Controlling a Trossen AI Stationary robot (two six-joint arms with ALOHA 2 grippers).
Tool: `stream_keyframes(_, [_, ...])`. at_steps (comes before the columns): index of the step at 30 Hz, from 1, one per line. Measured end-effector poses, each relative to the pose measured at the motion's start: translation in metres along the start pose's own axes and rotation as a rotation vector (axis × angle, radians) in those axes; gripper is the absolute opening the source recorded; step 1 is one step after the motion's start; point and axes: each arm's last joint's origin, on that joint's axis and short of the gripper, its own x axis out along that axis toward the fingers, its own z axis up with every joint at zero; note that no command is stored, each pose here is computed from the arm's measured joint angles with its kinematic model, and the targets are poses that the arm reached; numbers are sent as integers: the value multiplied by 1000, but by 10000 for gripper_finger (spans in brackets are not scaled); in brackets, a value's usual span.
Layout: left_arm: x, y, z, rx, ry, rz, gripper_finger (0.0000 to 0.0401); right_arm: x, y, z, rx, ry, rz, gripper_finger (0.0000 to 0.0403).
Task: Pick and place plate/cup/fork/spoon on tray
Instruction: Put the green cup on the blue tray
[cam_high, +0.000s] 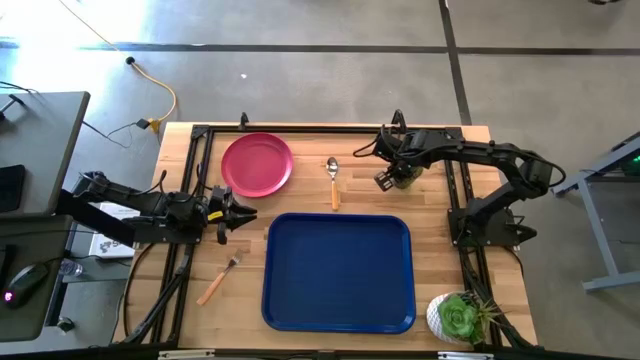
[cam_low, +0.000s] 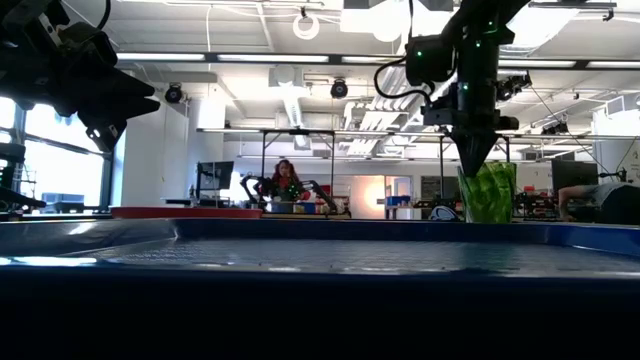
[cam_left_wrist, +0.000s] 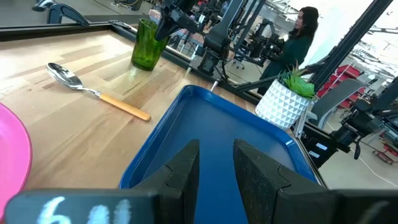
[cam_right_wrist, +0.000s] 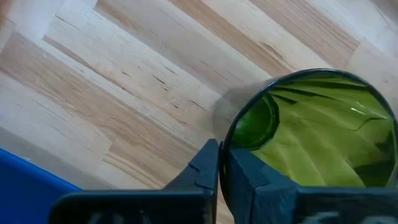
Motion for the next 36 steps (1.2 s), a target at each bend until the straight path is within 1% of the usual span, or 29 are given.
stream_keyframes(3, [0,0,0,0,0,0,90,-7,-1,0,-2,1,-9,6])
stream_keyframes(7, [0,0,0,0,0,0,90,-28,2,3,-23,-48,-30,5])
stream_keyframes(14, [0,0,0,0,0,0,90,-81,15,4,-107,-139,-8,3])
stream_keyframes(21, [0,0,0,0,0,0,90,-129,33,-5,-187,-243,15,1])
stream_keyframes(26, [0,0,0,-14,1,-2,90,-144,54,-25,-246,-276,69,1])
stream_keyframes(29, [0,0,0,-49,1,-2,90,-142,68,-43,-265,-259,89,1])
stream_keyframes(32, [0,0,0,-53,1,-2,90,-137,80,-64,-263,-222,108,1])
stream_keyframes(36, [0,0,0,-52,1,-2,90,-137,93,-87,-271,-206,134,1])
